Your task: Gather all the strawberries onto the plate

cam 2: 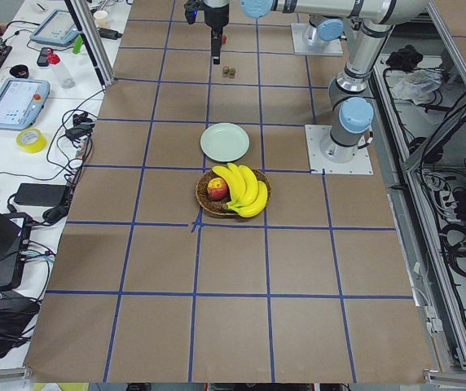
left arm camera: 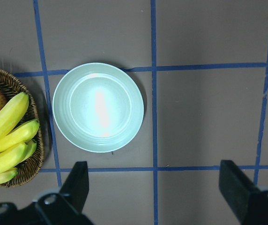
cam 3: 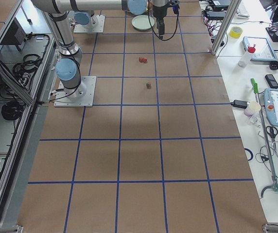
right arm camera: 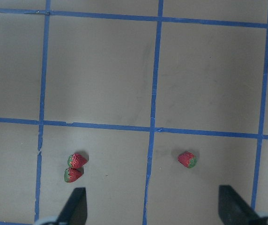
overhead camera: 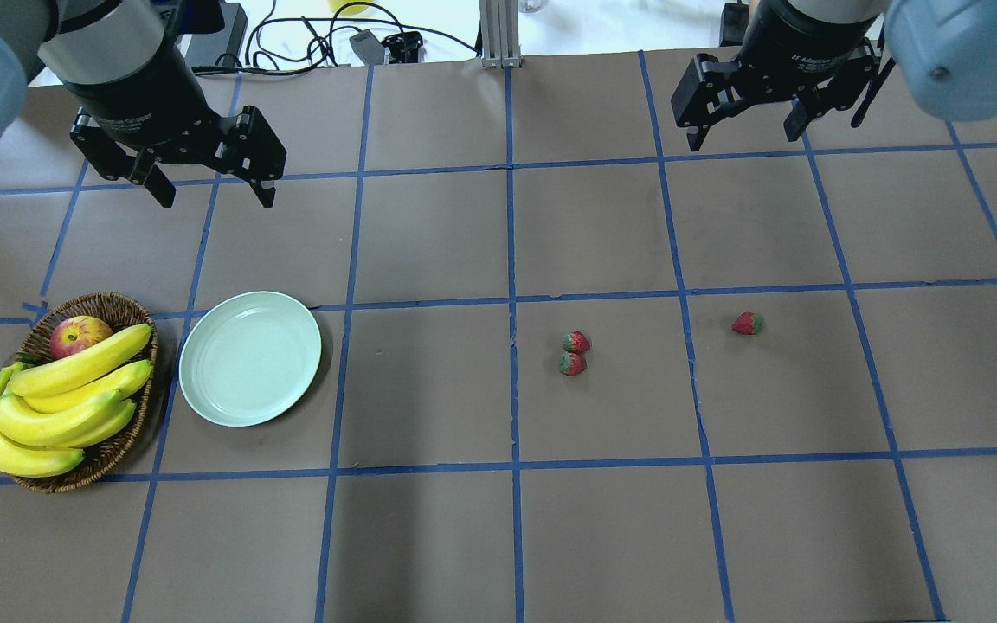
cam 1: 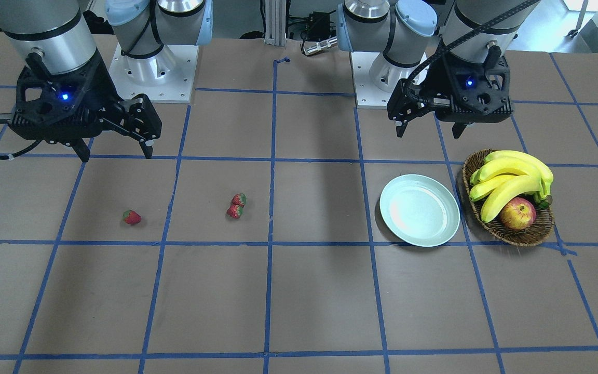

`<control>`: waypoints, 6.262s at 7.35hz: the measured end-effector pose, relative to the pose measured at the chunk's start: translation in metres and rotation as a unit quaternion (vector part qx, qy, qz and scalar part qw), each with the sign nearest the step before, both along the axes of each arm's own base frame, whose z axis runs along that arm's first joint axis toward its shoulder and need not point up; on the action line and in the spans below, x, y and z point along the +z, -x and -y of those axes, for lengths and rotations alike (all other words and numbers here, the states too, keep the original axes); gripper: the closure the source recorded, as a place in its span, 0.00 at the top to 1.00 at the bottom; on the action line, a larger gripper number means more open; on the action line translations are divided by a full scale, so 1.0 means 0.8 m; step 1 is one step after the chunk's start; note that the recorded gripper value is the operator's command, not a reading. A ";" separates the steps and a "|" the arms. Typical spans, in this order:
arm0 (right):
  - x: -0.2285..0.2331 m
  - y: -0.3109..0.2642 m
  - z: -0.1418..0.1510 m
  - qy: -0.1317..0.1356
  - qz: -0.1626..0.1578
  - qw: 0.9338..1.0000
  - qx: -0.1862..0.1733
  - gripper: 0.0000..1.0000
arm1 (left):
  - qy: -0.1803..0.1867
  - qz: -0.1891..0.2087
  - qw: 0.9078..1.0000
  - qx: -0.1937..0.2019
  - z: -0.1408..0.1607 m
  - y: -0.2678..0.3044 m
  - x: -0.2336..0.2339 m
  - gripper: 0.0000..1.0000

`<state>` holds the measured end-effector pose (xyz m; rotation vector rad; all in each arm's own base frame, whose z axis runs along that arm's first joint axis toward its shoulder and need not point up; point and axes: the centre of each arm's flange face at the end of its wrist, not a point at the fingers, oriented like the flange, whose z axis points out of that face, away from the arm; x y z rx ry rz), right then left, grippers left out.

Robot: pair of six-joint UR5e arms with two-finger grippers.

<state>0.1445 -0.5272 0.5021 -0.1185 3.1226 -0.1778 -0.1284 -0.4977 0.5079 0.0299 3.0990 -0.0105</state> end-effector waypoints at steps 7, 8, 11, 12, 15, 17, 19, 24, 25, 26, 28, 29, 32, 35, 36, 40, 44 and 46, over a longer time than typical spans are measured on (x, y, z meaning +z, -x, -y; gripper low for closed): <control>-0.001 0.001 -0.001 -0.003 -0.004 1.000 0.000 1.00 | 0.001 0.000 1.000 0.000 0.001 -0.001 0.002 1.00; -0.002 0.001 -0.001 -0.004 -0.004 1.000 0.000 1.00 | 0.001 0.000 1.000 0.000 0.001 -0.001 0.001 1.00; -0.003 0.001 -0.002 -0.008 -0.004 1.000 0.001 1.00 | 0.001 0.000 1.000 0.001 0.000 -0.002 0.001 1.00; -0.004 0.000 -0.002 -0.009 -0.004 1.000 0.000 1.00 | 0.002 0.000 1.000 0.003 0.000 -0.003 0.002 1.00; -0.021 -0.054 -0.008 -0.021 0.000 1.000 0.004 1.00 | 0.001 0.000 1.000 0.003 0.001 -0.002 0.001 1.00; -0.084 -0.111 0.001 -0.062 0.005 0.998 -0.027 1.00 | 0.001 -0.001 1.000 0.004 0.001 -0.001 0.000 1.00; -0.171 -0.141 -0.002 -0.081 0.003 0.996 -0.045 1.00 | 0.001 -0.001 1.000 0.004 0.000 0.000 0.000 1.00; -0.374 -0.150 -0.024 -0.096 0.011 0.993 -0.061 0.83 | 0.001 -0.006 1.000 0.005 -0.001 0.001 0.001 1.00; -0.393 -0.152 -0.023 -0.105 0.012 0.993 -0.061 0.53 | 0.001 -0.006 1.000 0.005 -0.001 0.001 0.000 1.00; -0.401 -0.153 -0.023 -0.110 0.014 0.992 -0.061 0.25 | 0.000 -0.006 1.000 0.005 -0.001 0.002 -0.001 1.00; -0.406 -0.156 -0.024 -0.118 0.023 0.991 -0.062 0.25 | -0.002 -0.006 1.000 0.005 -0.003 0.002 -0.003 1.00; -0.406 -0.159 -0.026 -0.124 0.033 0.990 -0.064 0.24 | -0.002 -0.006 1.000 0.005 -0.003 0.002 -0.004 1.00; -0.399 -0.163 -0.022 -0.131 0.042 0.988 -0.068 0.23 | -0.001 -0.006 1.000 0.004 -0.003 0.001 -0.004 1.00; -0.359 -0.195 -0.001 -0.124 0.081 0.984 -0.103 0.23 | -0.003 -0.005 1.000 0.003 -0.001 0.001 -0.008 1.00; -0.356 -0.227 -0.012 -0.126 0.089 0.982 -0.111 0.24 | -0.002 -0.004 1.000 0.002 -0.002 0.001 -0.008 1.00; -0.382 -0.336 -0.049 -0.122 0.098 0.983 -0.097 1.00 | 0.000 -0.001 1.000 0.001 -0.005 0.000 -0.006 1.00; -0.347 -0.325 -0.043 -0.089 0.091 0.989 -0.076 1.00 | 0.000 -0.005 1.000 0.002 -0.007 0.001 -0.005 1.00; -0.341 -0.253 -0.038 -0.075 0.049 0.993 -0.072 1.00 | -0.001 -0.002 1.000 0.002 -0.009 0.000 -0.005 1.00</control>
